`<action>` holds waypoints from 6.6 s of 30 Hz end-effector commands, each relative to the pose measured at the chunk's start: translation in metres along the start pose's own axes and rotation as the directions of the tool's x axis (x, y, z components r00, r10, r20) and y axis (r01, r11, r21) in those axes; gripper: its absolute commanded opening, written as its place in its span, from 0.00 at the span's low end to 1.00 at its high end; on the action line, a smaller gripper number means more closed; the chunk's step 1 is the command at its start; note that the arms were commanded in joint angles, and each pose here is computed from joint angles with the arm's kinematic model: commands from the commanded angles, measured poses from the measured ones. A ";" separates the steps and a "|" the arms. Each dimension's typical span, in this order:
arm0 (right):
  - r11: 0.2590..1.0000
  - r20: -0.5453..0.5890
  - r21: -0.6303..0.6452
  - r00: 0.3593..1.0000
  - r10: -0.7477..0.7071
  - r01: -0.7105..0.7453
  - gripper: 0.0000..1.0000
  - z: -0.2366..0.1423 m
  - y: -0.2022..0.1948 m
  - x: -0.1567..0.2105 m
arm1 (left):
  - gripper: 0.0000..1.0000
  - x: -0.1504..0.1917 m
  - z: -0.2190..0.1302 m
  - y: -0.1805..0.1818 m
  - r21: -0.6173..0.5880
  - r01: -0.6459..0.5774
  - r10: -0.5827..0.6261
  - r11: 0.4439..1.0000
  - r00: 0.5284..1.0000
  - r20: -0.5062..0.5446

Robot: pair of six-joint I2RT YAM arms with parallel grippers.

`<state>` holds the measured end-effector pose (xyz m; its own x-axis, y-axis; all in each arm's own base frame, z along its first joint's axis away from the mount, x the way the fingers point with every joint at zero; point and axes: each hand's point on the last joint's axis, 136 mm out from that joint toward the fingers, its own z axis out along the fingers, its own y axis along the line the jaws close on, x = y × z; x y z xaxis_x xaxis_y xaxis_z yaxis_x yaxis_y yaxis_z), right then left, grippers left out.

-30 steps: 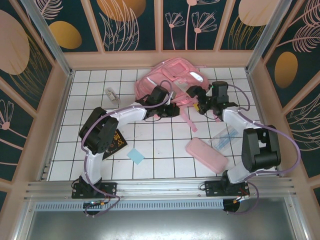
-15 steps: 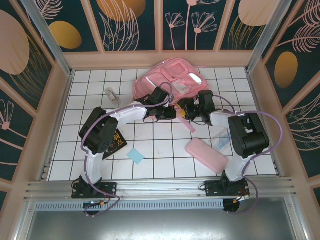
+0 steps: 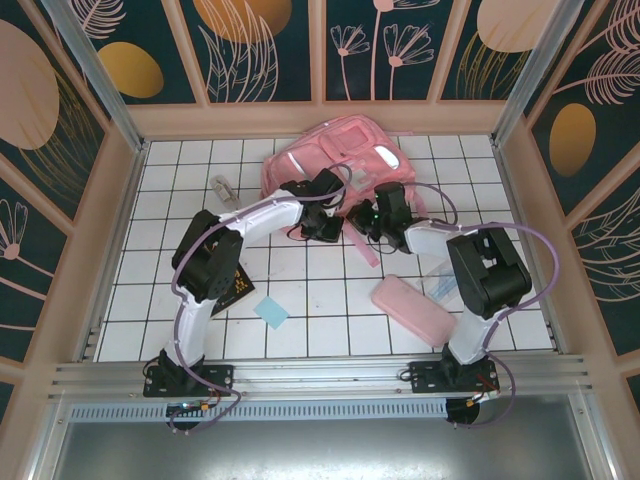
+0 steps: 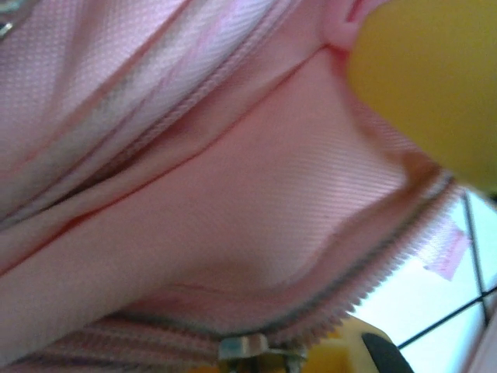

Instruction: Pack the student bag

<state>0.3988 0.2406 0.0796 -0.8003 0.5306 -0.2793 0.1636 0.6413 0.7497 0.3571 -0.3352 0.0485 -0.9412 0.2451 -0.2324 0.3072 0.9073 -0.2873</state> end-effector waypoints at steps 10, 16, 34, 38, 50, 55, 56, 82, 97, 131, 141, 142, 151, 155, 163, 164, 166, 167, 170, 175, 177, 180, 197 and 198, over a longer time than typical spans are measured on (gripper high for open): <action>0.967 0.239 0.124 0.939 -0.248 0.223 0.00 -0.032 -0.001 -0.044 | 0.00 0.036 -0.032 0.093 -0.218 0.053 -0.089 0.974 0.983 -0.158; 0.982 0.255 0.095 0.949 -0.182 0.163 0.00 -0.038 -0.001 -0.060 | 0.00 0.033 -0.053 0.117 -0.235 0.107 -0.131 0.966 0.988 -0.086; 0.935 0.296 0.132 0.887 -0.353 0.328 0.00 -0.018 0.016 -0.152 | 0.00 0.043 -0.046 0.033 0.030 0.101 -0.097 0.994 0.989 -0.109; 0.945 0.236 0.175 0.920 -0.312 0.276 0.51 -0.008 0.012 -0.162 | 0.00 0.046 -0.037 0.017 0.025 0.152 -0.149 0.988 0.984 -0.097; 0.998 0.101 0.041 0.993 -0.057 0.053 0.86 -0.094 0.008 -0.069 | 0.00 0.015 -0.024 -0.021 0.163 0.210 -0.208 0.964 0.978 -0.028; 0.995 0.020 -0.091 0.999 0.039 -0.037 0.86 -0.086 0.022 -0.016 | 0.00 0.009 -0.026 -0.040 0.212 0.189 -0.192 0.959 0.981 -0.009; 0.992 0.005 -0.109 0.998 0.062 -0.061 0.86 -0.080 0.024 -0.007 | 0.00 0.010 -0.025 -0.042 0.220 0.189 -0.192 0.957 0.981 -0.008; 0.995 0.173 0.045 0.981 -0.091 0.084 0.00 -0.071 -0.017 -0.024 | 0.00 0.038 -0.047 0.088 -0.193 0.160 -0.177 0.968 0.981 -0.075; 0.928 0.289 0.116 0.882 -0.372 0.354 0.00 -0.068 -0.001 -0.126 | 0.00 0.058 -0.051 0.025 -0.018 0.106 -0.107 0.994 0.982 -0.154; 0.975 -0.101 -0.162 0.986 0.134 -0.150 0.28 -0.023 -0.007 -0.009 | 0.00 0.032 -0.010 -0.063 0.117 0.079 -0.068 0.990 0.993 -0.095; 0.999 0.124 -0.048 0.992 0.022 -0.016 0.00 -0.034 -0.006 -0.051 | 0.00 0.067 -0.030 0.031 -0.084 0.175 -0.186 0.981 0.970 -0.155; 0.999 0.135 -0.036 0.991 0.012 -0.007 0.00 -0.035 -0.005 -0.051 | 0.00 0.070 -0.033 0.036 -0.096 0.183 -0.196 0.979 0.968 -0.159; 1.000 0.213 0.014 0.977 0.013 -0.016 0.00 -0.051 -0.024 -0.068 | 0.00 0.075 -0.047 0.085 -0.126 0.305 -0.320 0.944 0.940 -0.116; 1.000 0.254 0.023 0.967 0.003 -0.009 0.00 -0.060 -0.022 -0.082 | 0.00 0.077 -0.048 0.080 -0.098 0.318 -0.328 0.943 0.936 -0.127; 0.999 0.293 0.044 0.956 -0.023 0.011 0.00 -0.069 -0.022 -0.103 | 0.00 0.073 -0.057 0.118 -0.144 0.356 -0.370 0.923 0.925 -0.085; 0.999 0.295 0.040 0.955 -0.025 0.014 0.00 -0.071 -0.022 -0.104 | 0.00 0.071 -0.059 0.127 -0.158 0.360 -0.375 0.919 0.924 -0.076; 0.999 0.297 0.033 0.955 -0.029 0.020 0.00 -0.073 -0.020 -0.106 | 0.00 0.067 -0.062 0.145 -0.192 0.363 -0.379 0.912 0.924 -0.054; 0.999 0.295 0.028 0.955 -0.034 0.027 0.00 -0.074 -0.018 -0.106 | 0.00 0.063 -0.064 0.153 -0.205 0.367 -0.383 0.907 0.923 -0.040; 0.999 0.284 0.020 0.958 -0.044 0.040 0.00 -0.073 -0.015 -0.105 | 0.00 0.048 -0.068 0.174 -0.236 0.372 -0.381 0.898 0.924 0.007; 0.999 0.269 0.015 0.962 -0.052 0.050 0.00 -0.072 -0.014 -0.104 | 0.00 0.029 -0.075 0.206 -0.344 0.352 -0.352 0.871 0.934 0.066; 0.998 0.268 0.018 0.962 -0.055 0.052 0.00 -0.072 -0.014 -0.103 | 0.00 0.025 -0.076 0.211 -0.365 0.344 -0.340 0.865 0.937 0.077; 0.998 0.277 0.037 0.959 -0.051 0.042 0.00 -0.074 -0.021 -0.106 | 0.00 0.026 -0.084 0.227 -0.462 0.310 -0.303 0.831 0.949 0.093; 0.980 0.075 -0.145 0.989 -0.129 0.139 0.65 -0.070 0.039 -0.070 | 0.98 0.002 -0.128 0.166 -0.048 0.484 -0.447 0.874 0.837 0.317; 0.977 0.057 -0.132 0.985 -0.164 0.170 0.68 -0.072 0.044 -0.064 | 0.99 0.004 -0.136 0.169 -0.053 0.499 -0.453 0.865 0.822 0.346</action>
<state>0.4252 0.1756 0.1388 -0.7573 0.5355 -0.3737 0.0620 0.6287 0.7752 0.3811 -0.1319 0.0898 -0.9229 -0.2354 -0.3046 -0.1695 0.9589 -0.2275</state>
